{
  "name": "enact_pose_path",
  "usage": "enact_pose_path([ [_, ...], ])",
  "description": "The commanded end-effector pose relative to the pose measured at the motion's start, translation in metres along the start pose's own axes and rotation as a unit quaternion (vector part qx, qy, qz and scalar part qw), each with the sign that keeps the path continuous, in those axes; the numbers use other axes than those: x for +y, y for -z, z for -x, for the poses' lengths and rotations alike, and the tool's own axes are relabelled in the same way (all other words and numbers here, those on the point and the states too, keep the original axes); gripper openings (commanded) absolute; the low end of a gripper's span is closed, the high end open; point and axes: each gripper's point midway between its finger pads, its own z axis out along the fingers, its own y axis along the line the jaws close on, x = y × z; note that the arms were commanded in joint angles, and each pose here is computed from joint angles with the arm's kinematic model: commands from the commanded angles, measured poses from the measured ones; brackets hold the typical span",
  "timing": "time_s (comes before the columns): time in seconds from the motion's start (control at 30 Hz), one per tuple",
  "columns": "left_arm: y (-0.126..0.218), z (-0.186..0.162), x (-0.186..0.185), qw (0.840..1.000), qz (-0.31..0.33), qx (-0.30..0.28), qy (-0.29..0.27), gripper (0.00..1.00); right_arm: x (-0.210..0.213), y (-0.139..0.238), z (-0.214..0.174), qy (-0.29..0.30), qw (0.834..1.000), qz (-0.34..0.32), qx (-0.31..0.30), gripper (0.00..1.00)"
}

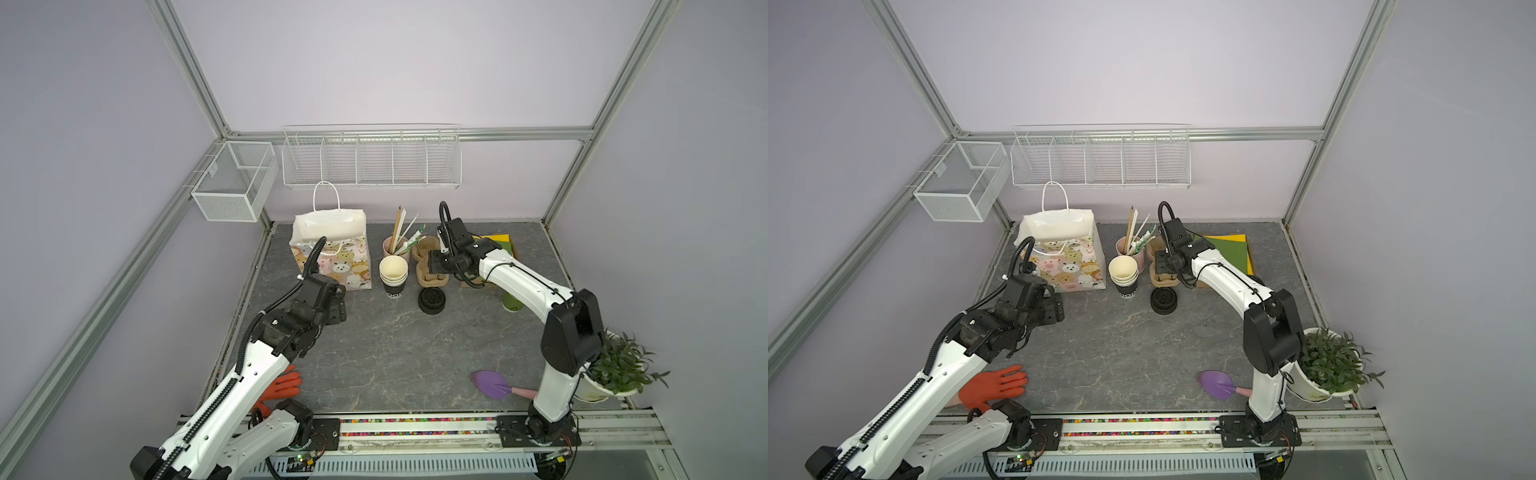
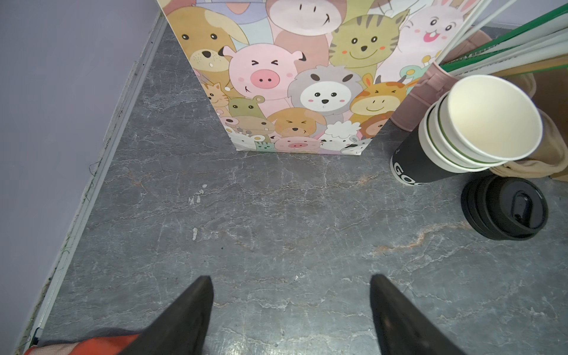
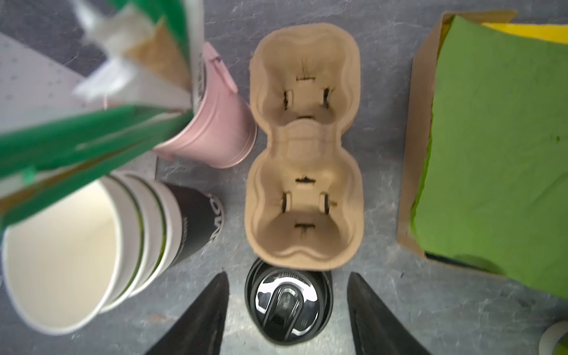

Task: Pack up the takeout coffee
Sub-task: 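Move the right gripper over the pulp cup carrier and grasp its edge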

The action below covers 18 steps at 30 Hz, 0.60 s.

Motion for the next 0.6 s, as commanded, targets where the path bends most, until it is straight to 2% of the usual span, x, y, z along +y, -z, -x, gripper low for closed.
enact_pose_path([
  [0.0,-0.003,-0.005,0.003,1.000,0.006,0.008,-0.006,0.81,-0.004,-0.021,-0.017,0.041,0.997,-0.003,0.062,0.60],
  [0.13,-0.004,-0.006,0.003,1.000,0.006,0.010,-0.007,0.81,-0.007,-0.041,-0.014,0.049,0.995,-0.015,0.085,0.57],
  [0.57,-0.009,-0.006,0.002,1.000,0.005,0.018,-0.005,0.80,-0.009,-0.075,0.014,0.055,0.995,-0.013,0.078,0.55],
])
